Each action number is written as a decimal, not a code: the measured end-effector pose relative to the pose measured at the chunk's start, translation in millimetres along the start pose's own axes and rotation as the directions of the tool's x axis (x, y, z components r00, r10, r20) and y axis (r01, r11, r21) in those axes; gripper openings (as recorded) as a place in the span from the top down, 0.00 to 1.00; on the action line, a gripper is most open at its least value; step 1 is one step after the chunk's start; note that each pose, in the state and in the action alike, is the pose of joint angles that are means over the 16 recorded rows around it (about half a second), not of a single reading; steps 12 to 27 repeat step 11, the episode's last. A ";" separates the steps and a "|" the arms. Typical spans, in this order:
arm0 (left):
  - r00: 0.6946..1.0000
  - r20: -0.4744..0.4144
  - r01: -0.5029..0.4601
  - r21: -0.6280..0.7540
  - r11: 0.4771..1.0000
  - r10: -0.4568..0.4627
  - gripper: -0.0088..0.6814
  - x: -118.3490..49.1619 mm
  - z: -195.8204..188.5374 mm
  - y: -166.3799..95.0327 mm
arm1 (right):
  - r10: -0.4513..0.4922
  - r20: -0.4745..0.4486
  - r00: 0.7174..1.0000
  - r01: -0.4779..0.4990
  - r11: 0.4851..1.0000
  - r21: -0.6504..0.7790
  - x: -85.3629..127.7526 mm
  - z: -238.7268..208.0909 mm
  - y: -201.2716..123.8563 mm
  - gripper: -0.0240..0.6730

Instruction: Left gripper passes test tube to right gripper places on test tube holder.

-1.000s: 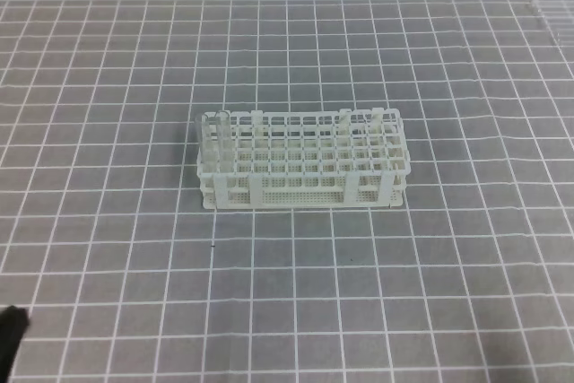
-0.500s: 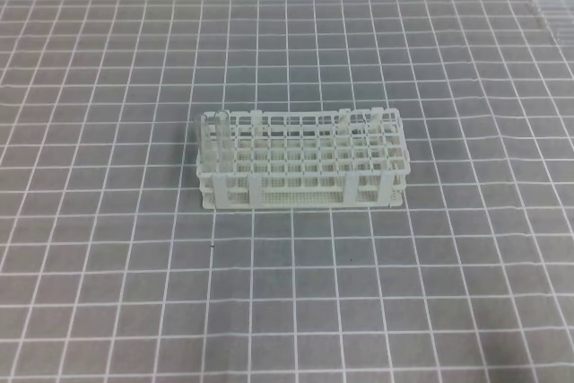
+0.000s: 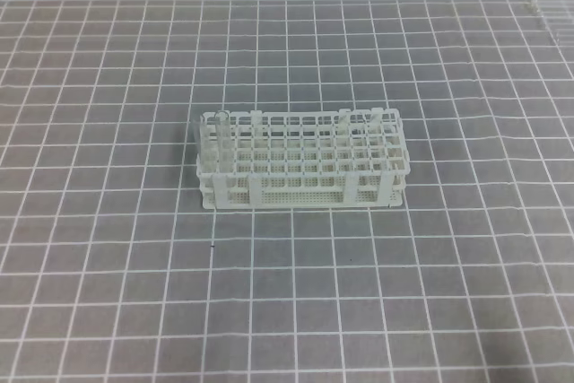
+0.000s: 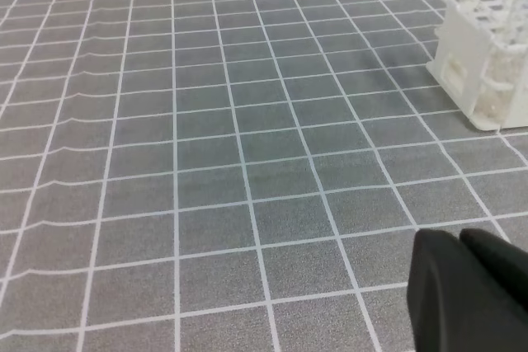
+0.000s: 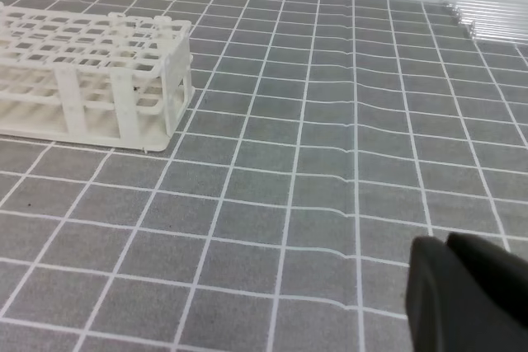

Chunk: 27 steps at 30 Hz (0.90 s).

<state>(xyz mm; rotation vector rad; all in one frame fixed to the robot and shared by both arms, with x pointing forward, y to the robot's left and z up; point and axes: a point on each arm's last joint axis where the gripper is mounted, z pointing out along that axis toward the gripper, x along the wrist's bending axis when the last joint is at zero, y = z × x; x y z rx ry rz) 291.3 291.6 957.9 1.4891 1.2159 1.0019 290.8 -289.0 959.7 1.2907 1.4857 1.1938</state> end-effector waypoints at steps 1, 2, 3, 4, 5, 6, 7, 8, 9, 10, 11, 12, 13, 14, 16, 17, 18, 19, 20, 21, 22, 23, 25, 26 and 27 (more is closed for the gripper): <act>1.000 0.000 0.000 0.000 1.000 0.000 0.99 0.0 0.0 0.0 | 0.000 0.000 1.000 0.000 1.000 0.000 0.0 0.0 0.0 0.97; 1.000 0.000 0.000 0.002 1.000 0.000 0.99 0.0 0.2 0.0 | 0.000 0.000 1.000 0.000 1.000 0.000 0.0 0.0 0.0 0.97; 1.000 0.000 0.000 0.002 1.000 0.000 0.99 0.0 0.2 0.0 | 0.000 0.000 1.000 0.000 1.000 0.000 0.0 0.0 0.0 0.97; 1.000 0.000 0.000 0.002 1.000 0.000 0.99 0.0 0.2 0.0 | 0.001 0.000 1.000 -0.001 1.000 0.000 0.0 0.0 0.0 0.97; 1.000 0.000 -0.001 0.001 1.000 0.001 0.99 0.0 0.1 -0.1 | 0.001 0.000 1.000 -0.001 1.000 0.000 0.0 0.0 0.0 0.97; 1.000 0.000 0.000 0.003 1.000 0.000 0.99 0.0 0.2 0.0 | 0.001 0.000 1.000 -0.001 1.000 0.000 0.0 0.0 0.0 0.97; 1.000 0.000 0.000 0.006 1.000 0.000 0.99 0.0 0.3 0.1 | 0.001 0.000 1.000 -0.001 1.000 0.000 0.0 0.0 0.0 0.97; 1.000 0.000 0.000 0.006 1.000 0.000 0.99 0.0 0.3 0.1 | 0.001 0.000 1.000 -0.001 1.000 0.000 0.0 0.0 0.0 0.97; 1.000 0.001 0.000 0.009 1.000 0.000 0.99 0.0 0.4 0.2 | 0.001 0.000 1.000 -0.001 1.000 0.000 0.0 0.0 0.0 0.97; 1.000 0.000 0.000 0.009 1.000 0.000 0.99 0.0 0.4 0.1 | 0.001 0.000 1.000 -0.001 1.000 0.000 0.0 0.0 0.0 0.97; 1.000 0.000 0.000 0.009 1.000 0.000 0.99 0.0 0.4 0.1 | 0.001 0.000 1.000 -0.001 1.000 0.000 0.0 0.0 0.0 0.97; 1.000 0.000 0.000 0.009 1.000 0.000 0.99 0.0 0.4 0.1 | 0.001 0.000 1.000 -0.001 1.000 0.000 0.0 0.0 0.0 0.97; 1.000 0.000 0.000 0.009 1.000 0.000 0.99 0.0 0.4 0.1 | 0.001 0.000 1.000 -0.001 1.000 0.000 0.0 0.0 0.0 0.97; 1.000 0.000 0.000 0.009 1.000 0.000 0.99 0.0 0.4 0.1 | 0.001 0.000 1.000 -0.001 1.000 0.000 0.0 0.0 0.0 0.97; 1.000 0.000 0.000 0.009 1.000 0.000 0.99 0.0 0.4 0.1 | 0.001 0.000 1.000 -0.001 1.000 0.000 0.0 0.0 0.0 0.97; 1.000 0.000 0.000 0.009 1.000 0.000 0.99 0.0 0.4 0.1 | 0.001 0.000 1.000 -0.001 1.000 0.000 0.0 0.0 0.0 0.97; 1.000 0.000 0.000 0.009 1.000 0.000 0.99 0.0 0.4 0.1 | 0.001 0.000 1.000 -0.001 1.000 0.000 0.0 0.0 0.0 0.97; 1.000 0.000 0.000 0.009 1.000 0.000 0.99 0.0 0.4 0.1 | 0.001 0.000 1.000 -0.001 1.000 0.000 0.0 0.0 0.0 0.97; 1.000 0.000 0.000 0.009 1.000 0.000 0.99 0.0 0.4 0.1 | 0.001 0.000 1.000 -0.001 1.000 0.000 0.0 0.0 0.0 0.97; 1.000 0.000 0.000 0.009 1.000 0.000 0.99 0.0 0.4 0.1 | 0.001 0.000 1.000 -0.001 1.000 0.000 0.0 0.0 0.0 0.97; 1.000 0.000 0.000 0.009 1.000 0.000 0.99 0.0 0.4 0.1 | 0.001 0.000 1.000 -0.001 1.000 0.000 0.0 0.0 0.0 0.97; 1.000 0.000 0.000 0.009 1.000 0.000 0.99 0.0 0.4 0.1 | 0.001 0.000 1.000 -0.001 1.000 0.000 0.0 0.0 0.0 0.97; 1.000 0.000 0.000 0.009 1.000 0.000 0.99 0.0 0.4 0.1 | 0.001 0.000 1.000 -0.001 1.000 0.000 0.0 0.0 0.0 0.97; 1.000 0.000 0.000 0.009 1.000 0.000 0.99 0.0 0.4 0.1 | 0.001 0.000 1.000 -0.001 1.000 0.000 0.0 0.0 0.0 0.97; 1.000 0.000 0.000 0.009 1.000 0.000 0.99 0.0 0.4 0.1 | 0.001 0.000 1.000 -0.001 1.000 0.000 0.0 0.0 0.0 0.97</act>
